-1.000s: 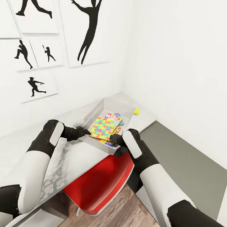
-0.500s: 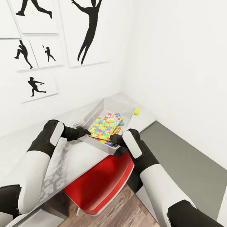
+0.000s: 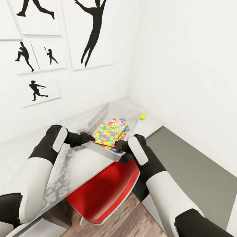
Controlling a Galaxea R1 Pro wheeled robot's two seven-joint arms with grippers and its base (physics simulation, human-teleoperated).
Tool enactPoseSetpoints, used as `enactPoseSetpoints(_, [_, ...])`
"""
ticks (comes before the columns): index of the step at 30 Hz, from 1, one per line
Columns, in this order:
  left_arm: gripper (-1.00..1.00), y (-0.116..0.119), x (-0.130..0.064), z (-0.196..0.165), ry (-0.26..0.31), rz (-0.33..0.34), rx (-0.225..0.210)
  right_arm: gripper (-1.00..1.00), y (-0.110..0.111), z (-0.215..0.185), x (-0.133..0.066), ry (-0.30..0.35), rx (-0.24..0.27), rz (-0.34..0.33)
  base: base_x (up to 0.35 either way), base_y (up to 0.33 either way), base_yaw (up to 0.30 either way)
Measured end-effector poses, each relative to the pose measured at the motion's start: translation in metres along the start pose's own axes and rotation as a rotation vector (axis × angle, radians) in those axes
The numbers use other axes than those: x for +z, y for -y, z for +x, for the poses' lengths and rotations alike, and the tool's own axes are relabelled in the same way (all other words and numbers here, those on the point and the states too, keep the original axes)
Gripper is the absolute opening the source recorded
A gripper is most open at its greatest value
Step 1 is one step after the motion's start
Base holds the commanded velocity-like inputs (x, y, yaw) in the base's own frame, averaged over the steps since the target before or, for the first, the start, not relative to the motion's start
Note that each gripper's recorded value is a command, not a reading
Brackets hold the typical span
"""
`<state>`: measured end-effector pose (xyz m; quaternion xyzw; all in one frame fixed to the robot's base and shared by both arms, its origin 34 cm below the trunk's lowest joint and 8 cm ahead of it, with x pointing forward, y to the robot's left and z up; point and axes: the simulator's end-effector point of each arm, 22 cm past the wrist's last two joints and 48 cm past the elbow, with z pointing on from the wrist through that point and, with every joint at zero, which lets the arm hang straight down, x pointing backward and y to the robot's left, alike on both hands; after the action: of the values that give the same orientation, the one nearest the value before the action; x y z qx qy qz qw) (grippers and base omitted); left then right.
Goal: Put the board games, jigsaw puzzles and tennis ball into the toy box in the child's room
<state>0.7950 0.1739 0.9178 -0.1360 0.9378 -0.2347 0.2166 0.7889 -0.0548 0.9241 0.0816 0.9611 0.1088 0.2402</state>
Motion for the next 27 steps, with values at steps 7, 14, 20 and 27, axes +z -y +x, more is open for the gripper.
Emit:
enactPoseSetpoints(7, [1.00, 0.0005, -0.0002, -0.0005, 0.001, 0.001, 0.001, -1.00, 0.0017, 0.0005, 0.0002, -0.002, -0.012, 0.007, 0.000, 0.000, 0.000])
enactPoseSetpoints(14, [1.00, 0.0015, 0.0000, -0.0001, 0.001, 0.002, 0.002, -1.00, 0.0013, 0.0006, 0.0004, -0.003, -0.006, 0.004, 0.000, 0.000, 0.000])
enactPoseSetpoints(20, [1.00, 0.0011, -0.0003, -0.0007, 0.002, 0.001, 0.002, -1.00, 0.0013, 0.0007, 0.0004, -0.003, -0.006, 0.004, 0.000, 0.000, 0.000])
enactPoseSetpoints(27, [-1.00, 0.0060, -0.0007, -0.0011, 0.004, 0.021, -0.008, -1.00, 0.0005, 0.0011, 0.0003, -0.005, -0.001, 0.000, 0.000, 0.000, 0.000])
